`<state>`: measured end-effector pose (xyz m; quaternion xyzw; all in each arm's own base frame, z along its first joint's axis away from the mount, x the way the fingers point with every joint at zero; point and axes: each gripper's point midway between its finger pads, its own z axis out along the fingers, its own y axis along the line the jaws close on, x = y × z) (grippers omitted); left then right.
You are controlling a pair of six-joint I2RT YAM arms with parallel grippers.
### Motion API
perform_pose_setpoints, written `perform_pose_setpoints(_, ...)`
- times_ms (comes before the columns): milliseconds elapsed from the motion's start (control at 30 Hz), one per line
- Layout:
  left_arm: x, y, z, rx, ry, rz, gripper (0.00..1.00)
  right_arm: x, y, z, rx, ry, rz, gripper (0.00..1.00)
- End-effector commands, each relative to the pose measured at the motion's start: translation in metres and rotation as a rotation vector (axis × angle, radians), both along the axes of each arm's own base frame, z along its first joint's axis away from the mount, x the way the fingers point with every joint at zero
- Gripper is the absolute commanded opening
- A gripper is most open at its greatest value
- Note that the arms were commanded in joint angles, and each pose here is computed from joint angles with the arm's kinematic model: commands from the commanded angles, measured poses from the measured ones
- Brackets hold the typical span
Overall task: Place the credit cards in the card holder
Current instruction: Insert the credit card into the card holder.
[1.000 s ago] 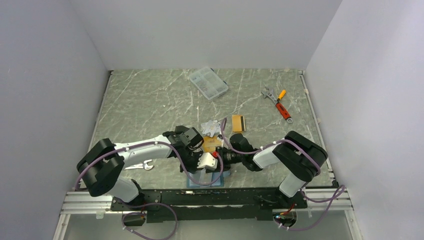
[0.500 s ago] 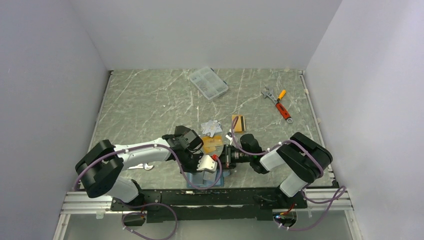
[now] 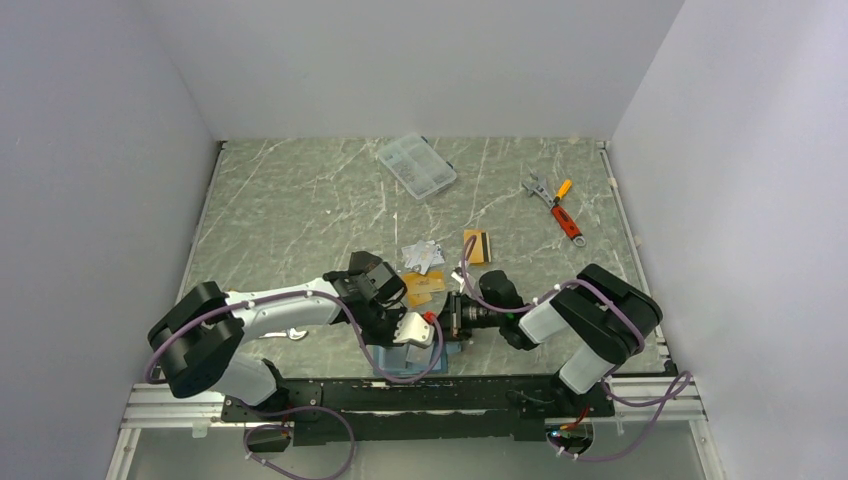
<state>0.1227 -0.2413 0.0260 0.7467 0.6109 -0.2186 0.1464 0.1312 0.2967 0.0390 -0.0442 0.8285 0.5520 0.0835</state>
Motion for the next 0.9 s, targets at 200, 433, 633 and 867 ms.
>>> perform_pose_setpoints(200,-0.007,0.028,-0.020,0.115,-0.004,-0.009,0.00,0.004,0.008,-0.001,-0.035,-0.071,0.008,0.00)
perform_pose_setpoints(433,-0.006,0.030,-0.023,0.122,-0.013,-0.011,0.00,-0.002,0.011,-0.004,-0.040,-0.064,0.017,0.00)
perform_pose_setpoints(633,-0.005,0.030,-0.020,0.116,-0.022,-0.014,0.00,-0.007,0.018,-0.003,-0.022,-0.054,0.040,0.00)
perform_pose_setpoints(867,-0.006,0.030,-0.017,0.105,-0.023,-0.010,0.00,-0.003,0.022,-0.013,-0.076,-0.029,0.057,0.00)
